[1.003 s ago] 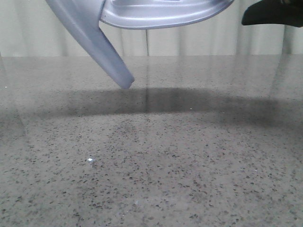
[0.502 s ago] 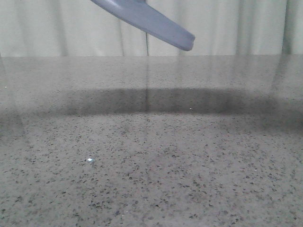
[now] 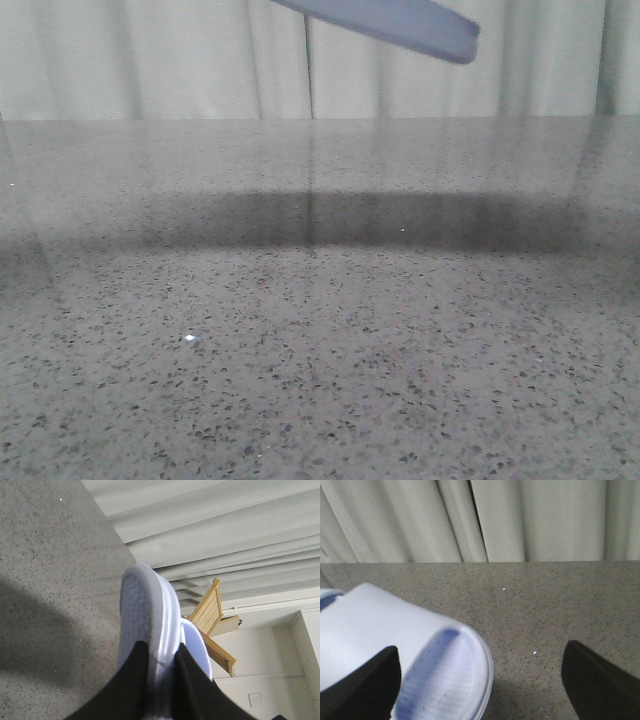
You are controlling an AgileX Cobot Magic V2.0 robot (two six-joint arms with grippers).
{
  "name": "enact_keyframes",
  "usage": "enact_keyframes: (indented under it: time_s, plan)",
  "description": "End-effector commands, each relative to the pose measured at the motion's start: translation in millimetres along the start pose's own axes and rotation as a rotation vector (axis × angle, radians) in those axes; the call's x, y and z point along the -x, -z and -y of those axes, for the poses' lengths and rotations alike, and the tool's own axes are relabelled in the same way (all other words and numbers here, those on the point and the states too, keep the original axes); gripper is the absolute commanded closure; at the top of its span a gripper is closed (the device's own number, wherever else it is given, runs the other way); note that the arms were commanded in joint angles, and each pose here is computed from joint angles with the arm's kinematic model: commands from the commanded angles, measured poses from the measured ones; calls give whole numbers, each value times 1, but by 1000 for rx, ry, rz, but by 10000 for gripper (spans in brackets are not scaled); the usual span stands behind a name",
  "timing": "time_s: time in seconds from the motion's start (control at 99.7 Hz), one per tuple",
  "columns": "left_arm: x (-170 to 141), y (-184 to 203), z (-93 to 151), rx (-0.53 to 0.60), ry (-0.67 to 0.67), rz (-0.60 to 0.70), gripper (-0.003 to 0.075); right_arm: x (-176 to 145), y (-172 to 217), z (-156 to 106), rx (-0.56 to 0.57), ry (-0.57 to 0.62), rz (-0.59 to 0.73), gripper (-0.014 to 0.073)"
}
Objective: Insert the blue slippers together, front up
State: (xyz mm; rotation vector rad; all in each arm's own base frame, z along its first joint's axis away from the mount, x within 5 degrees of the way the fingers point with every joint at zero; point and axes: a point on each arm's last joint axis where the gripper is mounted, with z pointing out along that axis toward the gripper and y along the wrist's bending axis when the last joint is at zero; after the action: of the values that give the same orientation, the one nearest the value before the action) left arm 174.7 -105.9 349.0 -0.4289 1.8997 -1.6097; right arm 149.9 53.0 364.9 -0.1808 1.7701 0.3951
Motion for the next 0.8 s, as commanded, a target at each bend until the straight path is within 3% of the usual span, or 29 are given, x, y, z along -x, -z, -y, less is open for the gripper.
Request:
enact_keyframes:
  time_s: [0.0,0.191,0.792]
  plan:
    - [-1,2,16,-73,0,-11,701,21,10,2,-32,25,132,15]
    - [2,-4,9,-44,16,-3,701,23,14,6,-56,23,152,15]
    - [17,-56,-46,72,130,-85,701,23,14,6,-56,23,152,15]
